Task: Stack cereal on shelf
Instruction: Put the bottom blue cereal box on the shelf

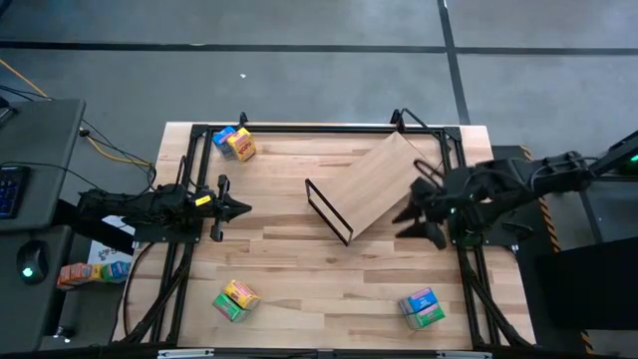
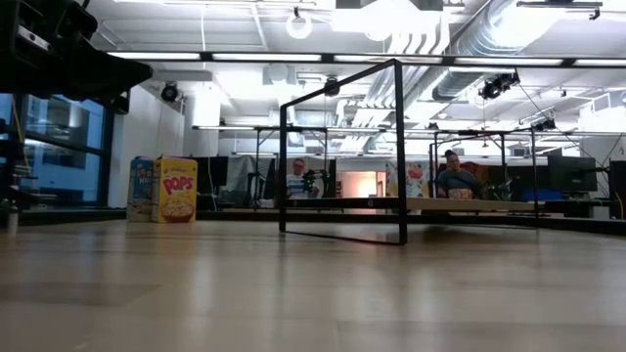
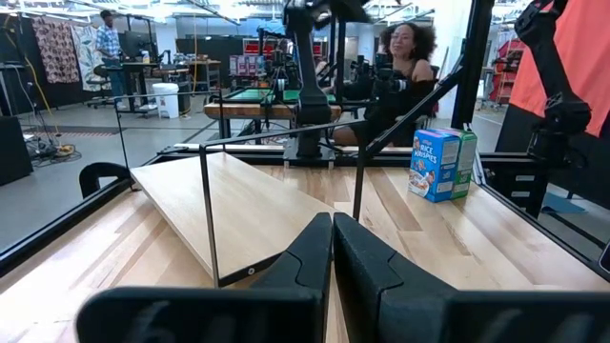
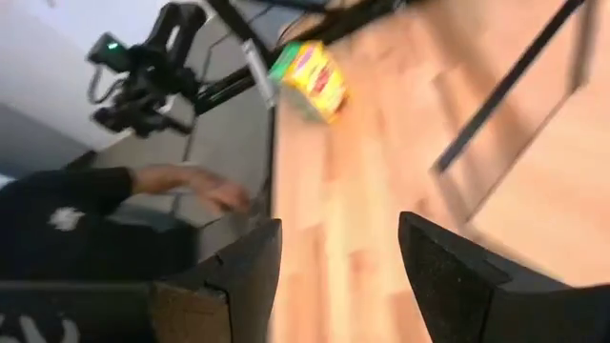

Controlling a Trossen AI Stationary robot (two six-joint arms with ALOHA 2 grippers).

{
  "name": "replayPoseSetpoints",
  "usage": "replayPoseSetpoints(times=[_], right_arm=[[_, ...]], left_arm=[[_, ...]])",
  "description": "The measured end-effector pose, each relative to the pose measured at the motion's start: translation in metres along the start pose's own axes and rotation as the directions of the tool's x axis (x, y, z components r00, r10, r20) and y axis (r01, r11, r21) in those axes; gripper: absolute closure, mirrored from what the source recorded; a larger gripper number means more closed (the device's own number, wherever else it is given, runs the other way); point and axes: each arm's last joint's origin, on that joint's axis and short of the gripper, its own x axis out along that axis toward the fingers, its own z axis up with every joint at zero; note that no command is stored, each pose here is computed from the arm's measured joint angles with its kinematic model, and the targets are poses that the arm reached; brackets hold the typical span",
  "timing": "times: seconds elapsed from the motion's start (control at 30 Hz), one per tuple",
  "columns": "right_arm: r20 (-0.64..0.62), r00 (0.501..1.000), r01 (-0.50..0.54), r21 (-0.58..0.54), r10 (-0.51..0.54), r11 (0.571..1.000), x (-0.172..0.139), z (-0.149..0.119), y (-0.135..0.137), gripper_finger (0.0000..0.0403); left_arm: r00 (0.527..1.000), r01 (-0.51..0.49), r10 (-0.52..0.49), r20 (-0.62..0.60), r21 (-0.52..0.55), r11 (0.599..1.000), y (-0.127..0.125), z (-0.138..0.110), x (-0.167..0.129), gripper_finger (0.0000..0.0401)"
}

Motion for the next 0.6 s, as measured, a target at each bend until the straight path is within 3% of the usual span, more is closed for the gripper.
replayPoseSetpoints(times=[0.13, 0.27, 0.43, 0.6], right_arm=[[-0.122, 0.992, -0.038, 0.069, 0.046, 0.997, 0.025, -0.016, 0.020, 0.0194], [-0.231, 0.973, 0.003, 0.122, 0.026, 0.993, 0.048, -0.038, 0.037, 0.0194], [-0.384, 0.922, 0.131, 0.217, -0.039, 0.967, 0.071, -0.069, 0.050, 0.0194], [-0.471, 0.871, 0.262, 0.202, -0.141, 0.944, 0.091, -0.094, 0.054, 0.0194]], left_arm=[[1.000, 0.000, 0.000, 0.000, 0.000, 1.000, 0.000, 0.000, 0.000, 0.0393], [1.000, 0.000, 0.000, 0.000, 0.000, 1.000, 0.000, 0.000, 0.000, 0.0394], [1.000, 0.000, 0.000, 0.000, 0.000, 1.000, 0.000, 0.000, 0.000, 0.0394], [1.000, 0.000, 0.000, 0.000, 0.000, 1.000, 0.000, 0.000, 0.000, 0.0394]])
